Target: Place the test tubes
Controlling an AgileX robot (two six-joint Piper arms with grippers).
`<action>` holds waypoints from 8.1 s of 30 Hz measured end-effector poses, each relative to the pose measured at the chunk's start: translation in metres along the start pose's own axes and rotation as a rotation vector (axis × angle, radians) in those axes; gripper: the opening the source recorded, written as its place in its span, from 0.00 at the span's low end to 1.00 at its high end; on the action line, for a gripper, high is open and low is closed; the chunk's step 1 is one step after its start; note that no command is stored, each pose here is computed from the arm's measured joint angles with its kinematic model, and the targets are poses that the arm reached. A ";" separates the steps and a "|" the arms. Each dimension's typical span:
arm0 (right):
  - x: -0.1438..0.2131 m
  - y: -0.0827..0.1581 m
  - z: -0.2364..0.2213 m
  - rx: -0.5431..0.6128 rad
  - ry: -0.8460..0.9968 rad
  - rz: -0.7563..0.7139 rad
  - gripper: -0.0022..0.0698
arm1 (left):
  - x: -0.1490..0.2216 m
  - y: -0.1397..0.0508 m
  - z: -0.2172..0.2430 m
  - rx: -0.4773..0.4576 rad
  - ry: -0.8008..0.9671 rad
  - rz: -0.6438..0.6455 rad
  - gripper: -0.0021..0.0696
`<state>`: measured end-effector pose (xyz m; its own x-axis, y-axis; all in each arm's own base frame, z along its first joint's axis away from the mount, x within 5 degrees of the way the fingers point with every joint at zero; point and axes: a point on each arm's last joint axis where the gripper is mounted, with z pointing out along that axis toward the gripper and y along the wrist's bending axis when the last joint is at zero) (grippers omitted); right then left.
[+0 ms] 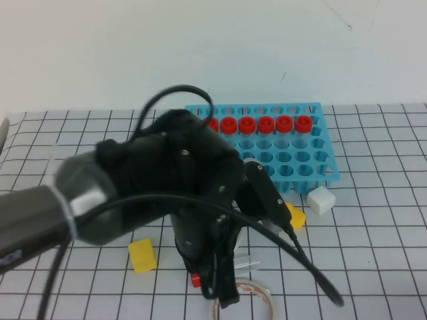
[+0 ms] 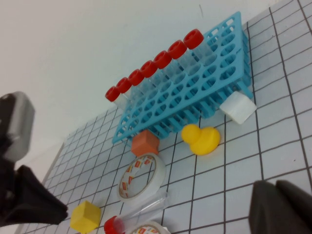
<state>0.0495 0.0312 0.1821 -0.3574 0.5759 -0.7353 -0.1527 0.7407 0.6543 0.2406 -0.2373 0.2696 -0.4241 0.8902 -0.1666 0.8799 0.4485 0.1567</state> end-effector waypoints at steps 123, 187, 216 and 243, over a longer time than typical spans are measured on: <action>-0.003 -0.001 0.000 0.009 -0.032 -0.026 0.03 | -0.036 0.025 0.085 0.121 -0.110 -2.164 0.75; -0.003 -0.001 0.000 0.010 -0.037 -0.037 0.03 | -0.034 0.058 0.068 0.070 0.099 -1.078 0.70; -0.003 -0.001 0.000 0.011 -0.037 -0.049 0.03 | -0.037 0.057 0.059 0.047 0.216 -1.599 0.54; -0.003 -0.001 0.000 0.011 -0.037 -0.061 0.03 | -0.056 0.027 0.090 -0.101 0.186 -1.929 0.54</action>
<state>0.0507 0.0286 0.1840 -0.3136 0.5417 -0.7799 -0.1631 0.7784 0.6062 0.3073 -0.2828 0.1956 -0.6738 -0.7357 -0.0686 -0.7354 0.6768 -0.0347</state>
